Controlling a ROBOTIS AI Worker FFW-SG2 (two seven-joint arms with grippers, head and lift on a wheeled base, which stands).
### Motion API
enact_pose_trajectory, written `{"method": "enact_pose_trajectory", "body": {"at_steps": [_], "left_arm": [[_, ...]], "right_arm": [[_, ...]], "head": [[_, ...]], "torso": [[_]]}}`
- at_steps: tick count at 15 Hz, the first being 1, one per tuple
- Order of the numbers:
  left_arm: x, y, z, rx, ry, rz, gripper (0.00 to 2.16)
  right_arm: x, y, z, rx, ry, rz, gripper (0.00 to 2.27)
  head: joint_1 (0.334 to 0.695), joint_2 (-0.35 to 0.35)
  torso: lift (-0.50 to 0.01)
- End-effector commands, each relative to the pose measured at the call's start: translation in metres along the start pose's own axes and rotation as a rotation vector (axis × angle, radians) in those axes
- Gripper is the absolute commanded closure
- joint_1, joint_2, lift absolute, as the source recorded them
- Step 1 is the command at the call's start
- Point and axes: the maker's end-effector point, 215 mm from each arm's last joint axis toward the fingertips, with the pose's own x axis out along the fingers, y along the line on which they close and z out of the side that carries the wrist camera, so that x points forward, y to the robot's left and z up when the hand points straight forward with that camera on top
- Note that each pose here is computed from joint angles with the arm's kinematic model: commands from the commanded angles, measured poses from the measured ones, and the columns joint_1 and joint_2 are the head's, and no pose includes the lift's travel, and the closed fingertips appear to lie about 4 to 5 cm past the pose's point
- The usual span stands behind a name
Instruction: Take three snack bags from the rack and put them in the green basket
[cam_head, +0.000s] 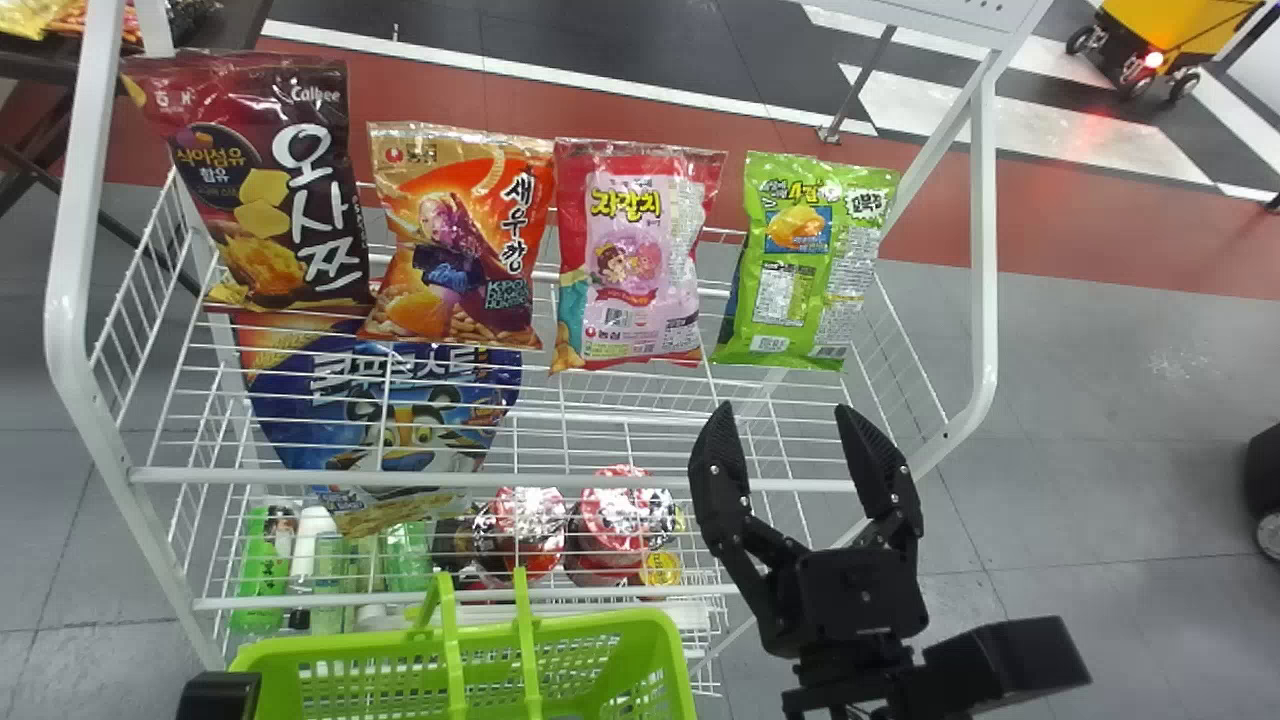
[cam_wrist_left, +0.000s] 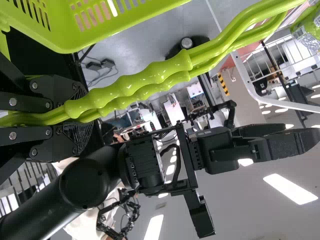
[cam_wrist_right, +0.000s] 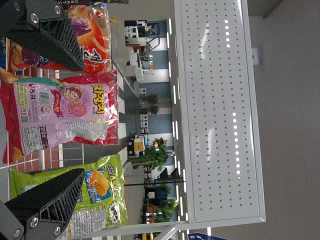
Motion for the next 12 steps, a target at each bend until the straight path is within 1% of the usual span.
{"method": "enact_pose_trajectory", "body": {"at_steps": [1,9,12], "left_arm": [[0.000,0.000,0.001,0.001,-0.002,-0.002,1.87],[0.000,-0.003,0.006,0.004,-0.008,-0.015,1.87],[0.001,-0.003,0.008,0.007,-0.007,-0.019,1.87]], "right_arm": [[0.002,0.001,0.003,0.000,-0.002,0.000,0.09],[0.018,0.007,-0.003,-0.015,0.026,0.010,0.09],[0.040,0.020,-0.028,-0.032,0.105,0.035,0.09]], "head": [[0.695,-0.350],[0.695,-0.350],[0.695,-0.350]], "torso": [[-0.007],[-0.007],[-0.007]]}}
